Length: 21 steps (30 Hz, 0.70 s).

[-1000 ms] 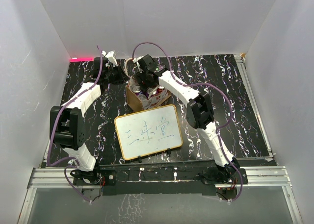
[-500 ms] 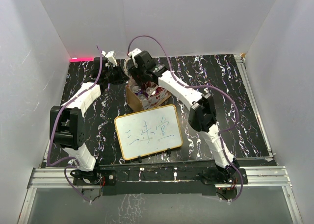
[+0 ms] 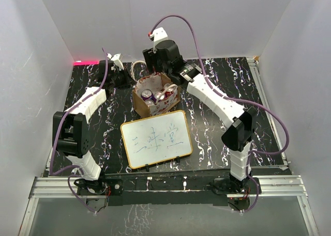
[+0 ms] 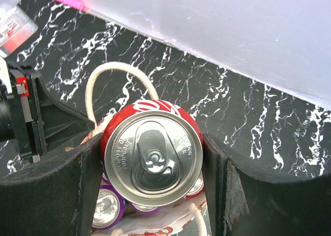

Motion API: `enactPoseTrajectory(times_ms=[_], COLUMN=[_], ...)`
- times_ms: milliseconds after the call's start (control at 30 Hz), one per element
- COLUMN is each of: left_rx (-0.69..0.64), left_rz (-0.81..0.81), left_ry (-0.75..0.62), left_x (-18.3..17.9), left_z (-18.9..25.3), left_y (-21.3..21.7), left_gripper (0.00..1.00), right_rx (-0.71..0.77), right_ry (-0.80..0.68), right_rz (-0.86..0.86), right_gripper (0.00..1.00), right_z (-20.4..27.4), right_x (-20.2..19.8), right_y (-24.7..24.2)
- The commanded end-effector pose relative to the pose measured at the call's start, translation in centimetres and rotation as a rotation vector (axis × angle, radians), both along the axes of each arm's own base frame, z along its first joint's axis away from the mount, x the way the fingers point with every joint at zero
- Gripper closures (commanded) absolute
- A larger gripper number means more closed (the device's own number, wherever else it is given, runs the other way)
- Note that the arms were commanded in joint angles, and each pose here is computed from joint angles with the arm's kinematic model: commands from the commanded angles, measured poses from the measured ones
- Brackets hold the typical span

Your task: Take the beverage out of the canvas bag

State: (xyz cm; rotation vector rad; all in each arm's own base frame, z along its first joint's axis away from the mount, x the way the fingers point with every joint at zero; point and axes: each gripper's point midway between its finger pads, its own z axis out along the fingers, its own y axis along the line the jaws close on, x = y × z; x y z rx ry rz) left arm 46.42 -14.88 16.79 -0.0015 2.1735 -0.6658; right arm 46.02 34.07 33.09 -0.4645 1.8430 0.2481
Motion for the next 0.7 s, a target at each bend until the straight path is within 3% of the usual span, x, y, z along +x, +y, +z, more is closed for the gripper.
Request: enactPoseTrajectory(times_ms=[0,167,300,533,667], left_rx=[-0.005,-0.005,-0.004,-0.008,-0.01], left_rz=[-0.007,-0.007,-0.005,-0.009,-0.009], left_ry=[-0.013,-0.019,-0.021,-0.02,-0.022], left_x=[0.3,0.2,0.2,0.2,0.2], left_z=[1.0,1.3,1.3,1.4,1.5], left_y=[0.0,0.0,0.0,-0.1,-0.1], left_gripper=[0.94,0.94,0.94,0.94,0.94], right_rx=[0.212,0.234,0.231,0.213,0.224], right_ry=[-0.228,-0.284,-0.269,-0.135,-0.035], right_rz=[-0.111,-0.247,-0.37,-0.634,-0.709], right_gripper=[0.92,0.92,0.92,0.92,0.92], right_z=[10.5,12.7,11.3,2.4,-3.8], right_x=[-0.4,-1.9,-2.2,-1.1,-0.6], right_y=[-2.8,-8.0,-12.9,-24.9,-29.3])
